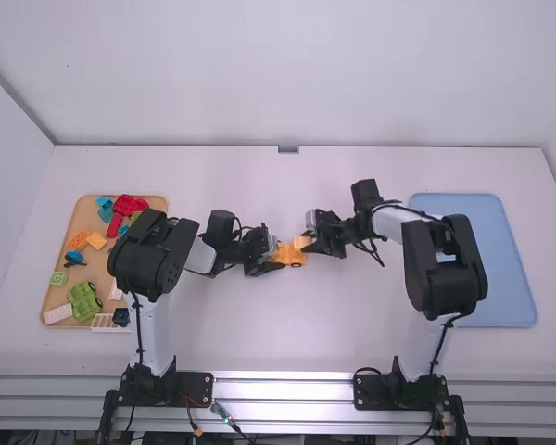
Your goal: Assemble lego blocks to make yellow taxi
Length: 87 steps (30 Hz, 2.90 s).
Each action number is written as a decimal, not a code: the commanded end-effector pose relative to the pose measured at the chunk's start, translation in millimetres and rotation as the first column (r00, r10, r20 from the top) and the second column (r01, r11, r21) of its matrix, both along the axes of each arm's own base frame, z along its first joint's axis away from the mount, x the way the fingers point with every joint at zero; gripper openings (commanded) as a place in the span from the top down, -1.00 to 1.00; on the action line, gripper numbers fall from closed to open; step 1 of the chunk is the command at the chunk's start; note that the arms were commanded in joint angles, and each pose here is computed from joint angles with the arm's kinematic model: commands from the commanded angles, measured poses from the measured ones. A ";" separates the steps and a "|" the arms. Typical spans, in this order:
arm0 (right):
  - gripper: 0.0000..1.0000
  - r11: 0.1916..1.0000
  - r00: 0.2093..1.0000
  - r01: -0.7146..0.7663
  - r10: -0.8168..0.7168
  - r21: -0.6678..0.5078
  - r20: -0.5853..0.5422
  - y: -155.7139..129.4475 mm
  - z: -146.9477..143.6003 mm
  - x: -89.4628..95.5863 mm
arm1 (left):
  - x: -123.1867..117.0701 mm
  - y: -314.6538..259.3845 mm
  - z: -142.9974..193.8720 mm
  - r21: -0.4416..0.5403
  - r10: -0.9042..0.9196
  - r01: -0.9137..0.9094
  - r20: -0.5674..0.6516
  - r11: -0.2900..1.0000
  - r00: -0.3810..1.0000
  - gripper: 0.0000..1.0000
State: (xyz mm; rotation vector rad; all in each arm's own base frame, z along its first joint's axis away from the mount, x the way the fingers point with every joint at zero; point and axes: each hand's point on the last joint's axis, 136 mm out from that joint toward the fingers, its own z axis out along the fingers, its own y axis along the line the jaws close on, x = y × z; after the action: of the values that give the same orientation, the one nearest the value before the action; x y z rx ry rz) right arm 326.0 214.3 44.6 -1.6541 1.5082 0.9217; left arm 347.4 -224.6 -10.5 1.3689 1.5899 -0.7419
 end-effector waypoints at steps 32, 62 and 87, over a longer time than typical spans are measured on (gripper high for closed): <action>1.00 0.994 0.996 0.084 -0.087 -0.076 -0.035 16.8 -41.6 -17.6 | -17.6 1.4 -15.3 0.010 -0.015 0.016 -0.084 1.000 0.996 -0.21; 1.00 0.993 0.996 0.083 -0.086 -0.089 -0.030 11.9 -42.7 -14.7 | -22.2 2.6 -19.1 0.017 -0.014 0.016 -0.115 1.000 0.993 -0.11; 0.51 0.992 0.996 0.089 -0.091 -0.089 -0.024 12.1 -42.4 -12.8 | -22.2 2.5 -19.1 0.017 -0.014 0.016 -0.115 1.000 0.993 -0.13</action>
State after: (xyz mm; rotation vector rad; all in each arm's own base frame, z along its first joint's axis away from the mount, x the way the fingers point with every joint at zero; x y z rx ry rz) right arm 309.2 225.9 3.7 -1.6285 1.6468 0.8448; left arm 334.6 -224.4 -16.6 1.3762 1.6251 -0.8070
